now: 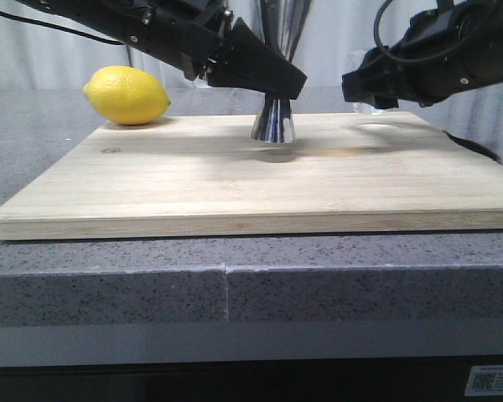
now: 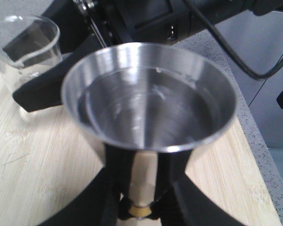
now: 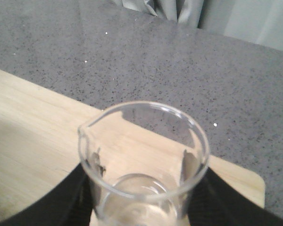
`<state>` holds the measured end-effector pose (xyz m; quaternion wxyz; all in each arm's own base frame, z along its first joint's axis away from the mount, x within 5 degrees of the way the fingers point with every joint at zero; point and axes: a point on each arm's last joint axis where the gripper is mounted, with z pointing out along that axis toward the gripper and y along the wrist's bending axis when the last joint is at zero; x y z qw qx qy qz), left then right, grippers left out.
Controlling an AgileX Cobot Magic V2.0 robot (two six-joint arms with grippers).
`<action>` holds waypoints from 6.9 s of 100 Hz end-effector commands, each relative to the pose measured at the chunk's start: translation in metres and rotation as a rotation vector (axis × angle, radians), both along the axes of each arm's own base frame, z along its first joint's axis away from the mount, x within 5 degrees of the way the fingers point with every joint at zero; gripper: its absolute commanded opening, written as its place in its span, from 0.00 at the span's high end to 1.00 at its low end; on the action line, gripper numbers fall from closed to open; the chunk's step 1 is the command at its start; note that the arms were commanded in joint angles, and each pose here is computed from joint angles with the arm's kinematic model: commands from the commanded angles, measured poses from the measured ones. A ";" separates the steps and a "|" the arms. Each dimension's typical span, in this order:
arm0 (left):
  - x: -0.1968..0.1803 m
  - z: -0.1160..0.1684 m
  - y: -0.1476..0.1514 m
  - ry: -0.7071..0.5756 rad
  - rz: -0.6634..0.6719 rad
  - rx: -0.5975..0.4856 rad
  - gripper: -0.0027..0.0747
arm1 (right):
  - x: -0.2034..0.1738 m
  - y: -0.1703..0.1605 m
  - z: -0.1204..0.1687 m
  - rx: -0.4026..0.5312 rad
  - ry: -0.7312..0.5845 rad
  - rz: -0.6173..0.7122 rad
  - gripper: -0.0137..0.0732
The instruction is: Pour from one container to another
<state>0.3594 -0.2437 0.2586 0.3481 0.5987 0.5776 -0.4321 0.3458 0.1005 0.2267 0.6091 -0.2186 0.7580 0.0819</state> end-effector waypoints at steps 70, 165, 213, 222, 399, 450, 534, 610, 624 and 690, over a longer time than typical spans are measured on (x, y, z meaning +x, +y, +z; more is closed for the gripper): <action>-0.014 0.038 -0.004 -0.005 -0.058 -0.118 0.90 | -0.004 -0.019 -0.011 0.098 -0.129 -0.002 0.64; -0.014 0.038 -0.004 -0.005 -0.058 -0.117 0.90 | 0.000 -0.016 -0.024 0.116 -0.142 0.024 0.64; -0.014 0.038 -0.004 -0.005 -0.059 -0.116 0.90 | 0.000 -0.016 -0.026 0.102 -0.125 0.027 0.54; -0.014 0.038 -0.004 -0.005 -0.059 -0.116 0.90 | 0.000 -0.016 -0.027 0.099 -0.119 0.025 0.47; -0.014 0.038 -0.004 -0.004 -0.058 -0.115 0.90 | -0.016 -0.020 0.005 0.091 -0.158 0.010 0.32; -0.014 0.038 -0.004 -0.004 -0.058 -0.115 0.90 | -0.030 -0.020 0.021 0.103 -0.121 -0.001 0.32; -0.014 0.038 -0.004 -0.003 -0.058 -0.117 0.90 | -0.082 -0.029 0.054 0.069 -0.140 -0.024 0.32; 0.005 0.043 0.022 0.002 0.034 -0.179 0.90 | -0.103 -0.036 0.081 0.066 -0.203 -0.048 0.32; 0.010 0.044 0.030 0.002 0.057 -0.183 0.90 | -0.103 -0.036 0.081 0.066 -0.203 -0.048 0.32; 0.011 0.043 0.032 -0.007 0.057 -0.172 0.90 | -0.103 -0.037 0.079 0.057 -0.183 -0.060 0.32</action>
